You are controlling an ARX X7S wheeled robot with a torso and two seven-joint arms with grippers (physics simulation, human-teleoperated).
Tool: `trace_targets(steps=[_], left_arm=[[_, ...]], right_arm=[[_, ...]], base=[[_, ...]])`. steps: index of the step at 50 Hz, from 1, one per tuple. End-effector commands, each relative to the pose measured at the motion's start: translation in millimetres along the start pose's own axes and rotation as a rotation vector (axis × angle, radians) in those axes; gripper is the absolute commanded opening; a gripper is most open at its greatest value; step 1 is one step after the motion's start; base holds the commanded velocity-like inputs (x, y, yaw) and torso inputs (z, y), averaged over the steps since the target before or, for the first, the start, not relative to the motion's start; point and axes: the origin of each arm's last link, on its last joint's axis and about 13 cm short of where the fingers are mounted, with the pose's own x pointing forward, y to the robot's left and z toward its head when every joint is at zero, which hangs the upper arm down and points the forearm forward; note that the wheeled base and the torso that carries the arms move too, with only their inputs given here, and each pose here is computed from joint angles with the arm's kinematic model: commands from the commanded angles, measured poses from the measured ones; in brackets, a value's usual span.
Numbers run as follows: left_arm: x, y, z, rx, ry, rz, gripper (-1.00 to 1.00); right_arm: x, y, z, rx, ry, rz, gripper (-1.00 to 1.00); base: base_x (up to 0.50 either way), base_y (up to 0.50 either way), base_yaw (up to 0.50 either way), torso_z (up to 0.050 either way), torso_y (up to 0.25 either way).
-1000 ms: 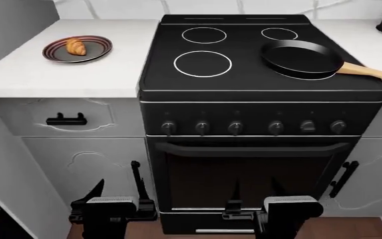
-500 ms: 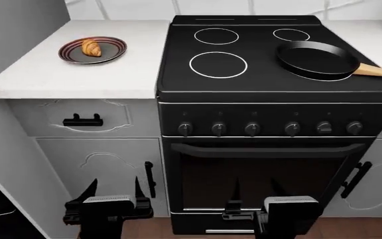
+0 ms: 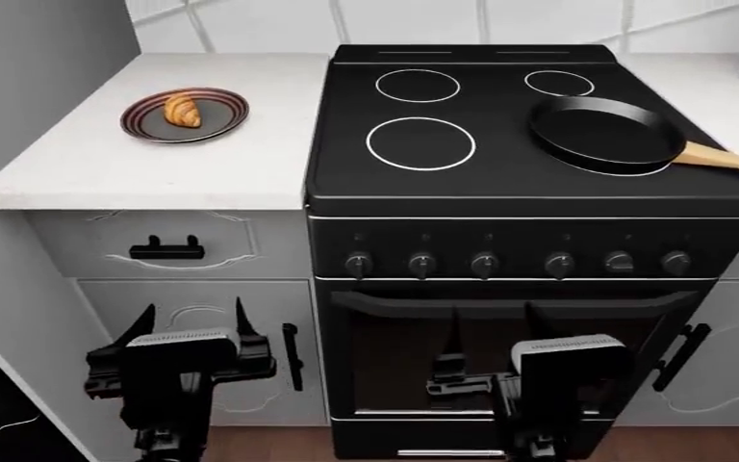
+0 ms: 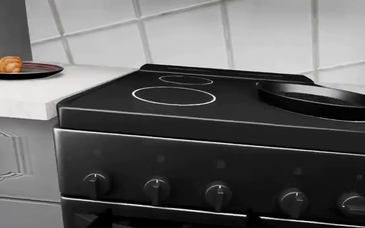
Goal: Pick the croissant and place it on the pan. Then turn on the stove to warm the croissant.
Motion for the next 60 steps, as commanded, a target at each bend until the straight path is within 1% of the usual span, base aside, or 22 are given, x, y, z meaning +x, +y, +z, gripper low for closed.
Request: trace_targets(steps=[1, 3, 7, 12, 16, 19, 21, 25, 27, 28, 29, 31, 34, 37, 38, 43, 50, 60], left_arm=[[5, 5.1, 51, 0.017, -0.02, -0.082, 1.0], [9, 4.7, 57, 0.041, -0.046, -0.134, 1.0], [19, 6.7, 70, 0.07, -0.068, -0.183, 1.0], [34, 12.1, 88, 0.017, -0.027, -0.204, 1.0], [42, 16.9, 106, 0.028, -0.042, -0.215, 1.0], [44, 20.3, 121, 0.001, -0.058, -0.238, 1.0], [45, 22.0, 129, -0.023, -0.067, -0.259, 1.0], [43, 28.8, 147, -0.011, -0.112, -0.293, 1.0], [42, 31.6, 153, -0.018, -0.109, -0.309, 1.0], [42, 33.1, 154, -0.02, -0.106, -0.313, 1.0], [42, 34.7, 152, -0.038, -0.075, -0.314, 1.0], [43, 38.0, 150, -0.043, -0.041, -0.306, 1.0], [44, 41.9, 152, -0.047, -0.035, -0.288, 1.0], [41, 45.4, 151, -0.049, -0.035, -0.271, 1.0], [41, 45.9, 152, -0.047, -0.038, -0.27, 1.0], [41, 44.6, 152, -0.061, -0.017, -0.26, 1.0], [41, 44.3, 153, -0.054, 0.006, -0.229, 1.0], [46, 44.7, 152, -0.04, 0.015, -0.164, 1.0]], right_arm=[[6, -7.8, 56, -0.059, -0.021, 0.102, 1.0], [8, -11.6, 69, -0.09, -0.039, 0.121, 1.0], [11, -16.5, 93, -0.13, -0.084, 0.169, 1.0], [15, -19.4, 116, -0.228, -0.117, 0.222, 1.0], [20, -23.4, 144, -0.203, -0.128, 0.239, 1.0], [22, -25.9, 162, -0.18, -0.112, 0.266, 1.0], [23, -27.9, 170, -0.203, -0.098, 0.286, 1.0], [20, -33.3, 188, -0.214, -0.081, 0.314, 1.0], [20, -34.8, 191, -0.241, -0.066, 0.321, 1.0], [21, -34.7, 192, -0.243, -0.059, 0.325, 1.0], [22, -34.5, 193, -0.244, -0.046, 0.329, 1.0], [23, -34.5, 193, -0.244, -0.019, 0.33, 1.0], [23, -34.6, 194, -0.246, 0.005, 0.325, 1.0], [22, -35.5, 193, -0.223, 0.016, 0.31, 1.0], [22, -35.8, 193, -0.194, 0.025, 0.303, 1.0], [23, -35.4, 194, -0.157, 0.019, 0.302, 1.0], [28, -36.3, 195, -0.137, 0.023, 0.295, 1.0], [28, -37.5, 196, -0.128, 0.027, 0.295, 1.0]], base=[[0.0, 0.0, 0.0, 0.05, 0.0], [0.0, 0.0, 0.0, 0.05, 0.0], [0.0, 0.0, 0.0, 0.05, 0.0], [0.0, 0.0, 0.0, 0.05, 0.0], [0.0, 0.0, 0.0, 0.05, 0.0], [0.0, 0.0, 0.0, 0.05, 0.0], [0.0, 0.0, 0.0, 0.05, 0.0], [0.0, 0.0, 0.0, 0.05, 0.0], [0.0, 0.0, 0.0, 0.05, 0.0], [0.0, 0.0, 0.0, 0.05, 0.0], [0.0, 0.0, 0.0, 0.05, 0.0], [0.0, 0.0, 0.0, 0.05, 0.0], [0.0, 0.0, 0.0, 0.05, 0.0], [0.0, 0.0, 0.0, 0.05, 0.0], [0.0, 0.0, 0.0, 0.05, 0.0], [0.0, 0.0, 0.0, 0.05, 0.0], [0.0, 0.0, 0.0, 0.002, 0.0], [0.49, 0.0, 0.0, 0.0, 0.0]])
